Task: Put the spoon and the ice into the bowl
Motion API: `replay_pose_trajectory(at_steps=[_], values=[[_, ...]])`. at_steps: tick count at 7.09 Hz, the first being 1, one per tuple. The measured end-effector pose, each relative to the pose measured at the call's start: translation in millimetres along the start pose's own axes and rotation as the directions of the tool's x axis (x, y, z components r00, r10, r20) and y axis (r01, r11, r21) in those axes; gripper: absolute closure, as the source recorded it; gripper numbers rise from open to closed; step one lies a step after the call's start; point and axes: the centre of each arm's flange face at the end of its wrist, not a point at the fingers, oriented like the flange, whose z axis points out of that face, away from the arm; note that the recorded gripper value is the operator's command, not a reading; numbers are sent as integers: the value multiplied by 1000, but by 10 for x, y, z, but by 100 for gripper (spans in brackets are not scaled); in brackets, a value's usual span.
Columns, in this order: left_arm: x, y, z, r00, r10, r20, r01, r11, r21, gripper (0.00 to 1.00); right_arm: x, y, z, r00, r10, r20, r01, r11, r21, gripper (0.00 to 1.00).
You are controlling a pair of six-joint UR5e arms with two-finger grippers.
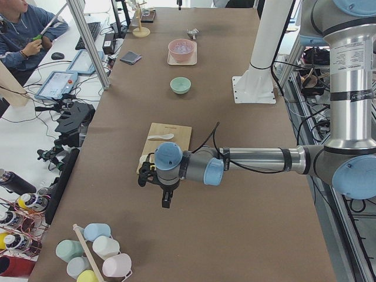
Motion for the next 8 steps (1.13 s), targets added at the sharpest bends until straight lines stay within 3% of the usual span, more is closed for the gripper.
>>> replay_pose_trajectory(at_steps=[3,8], values=[[196,-161,-169,1000,29,-2,-29,999,25,2,-6,13,-4,1000,-1,1,1,1000,0,0],[243,-137,-247,1000,-9,-3,9,1000,-3,2,-32,41,0,1000,-12,22,11,1000,12,0]])
